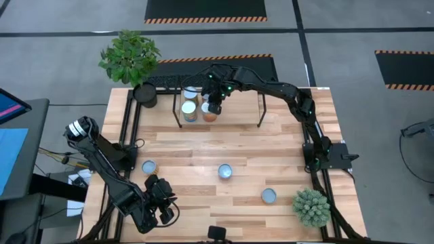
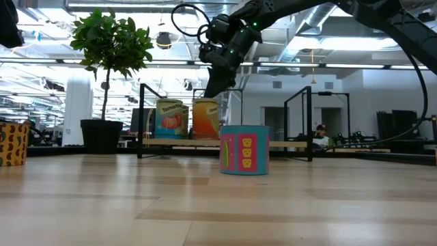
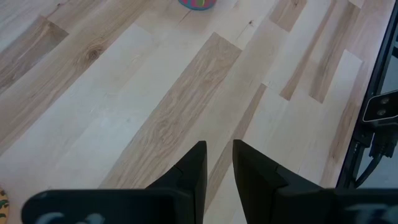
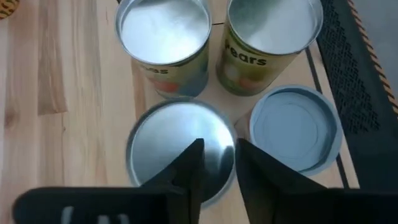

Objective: Pick and place cans onto a shelf
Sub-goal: Put the canned green beans on the shelf

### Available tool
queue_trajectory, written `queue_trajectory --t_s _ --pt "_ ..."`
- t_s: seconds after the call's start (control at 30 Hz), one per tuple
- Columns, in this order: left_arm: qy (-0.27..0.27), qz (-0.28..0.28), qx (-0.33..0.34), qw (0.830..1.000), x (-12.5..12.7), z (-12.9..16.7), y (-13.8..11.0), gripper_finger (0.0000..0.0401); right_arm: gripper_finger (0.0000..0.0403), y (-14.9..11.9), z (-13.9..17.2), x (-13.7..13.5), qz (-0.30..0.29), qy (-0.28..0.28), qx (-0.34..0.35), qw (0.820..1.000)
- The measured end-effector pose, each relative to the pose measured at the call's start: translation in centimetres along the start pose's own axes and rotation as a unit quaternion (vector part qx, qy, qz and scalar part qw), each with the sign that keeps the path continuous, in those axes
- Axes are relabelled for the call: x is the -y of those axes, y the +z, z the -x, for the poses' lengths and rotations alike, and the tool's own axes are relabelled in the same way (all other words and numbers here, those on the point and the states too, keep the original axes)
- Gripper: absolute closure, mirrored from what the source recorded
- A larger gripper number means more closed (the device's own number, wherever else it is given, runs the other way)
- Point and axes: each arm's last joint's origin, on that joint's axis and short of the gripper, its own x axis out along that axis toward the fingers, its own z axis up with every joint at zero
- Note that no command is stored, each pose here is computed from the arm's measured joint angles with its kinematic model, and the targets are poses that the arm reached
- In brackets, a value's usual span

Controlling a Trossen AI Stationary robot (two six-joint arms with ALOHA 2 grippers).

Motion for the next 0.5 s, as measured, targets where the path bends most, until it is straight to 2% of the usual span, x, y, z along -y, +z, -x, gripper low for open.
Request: queue_trajectory --t_s 0.17,0.3,0.4,0.5 --pt "0.000 0.000 0.000 1.000 0.0 0.0 0.0 0.0337 0.0267 0.4 0.0 0.0 -0.009 -0.005 0.020 1.000" --pt "0.000 0.000 0.000 1.000 0.0 0.0 0.0 0.0337 0.0266 0.6 1.7 -0.3 -0.038 -0.003 0.024 0.999" --pt "0.000 0.000 0.000 1.000 0.0 0.0 0.0 0.0337 0.0271 0.0 3.1 -0.8 -0.050 0.002 -0.015 0.999" --pt "0.000 -0.004 0.000 1.000 0.0 0.0 0.0 0.0337 0.0280 -1.4 3.0 -1.1 -0.048 0.004 -0.085 0.995"
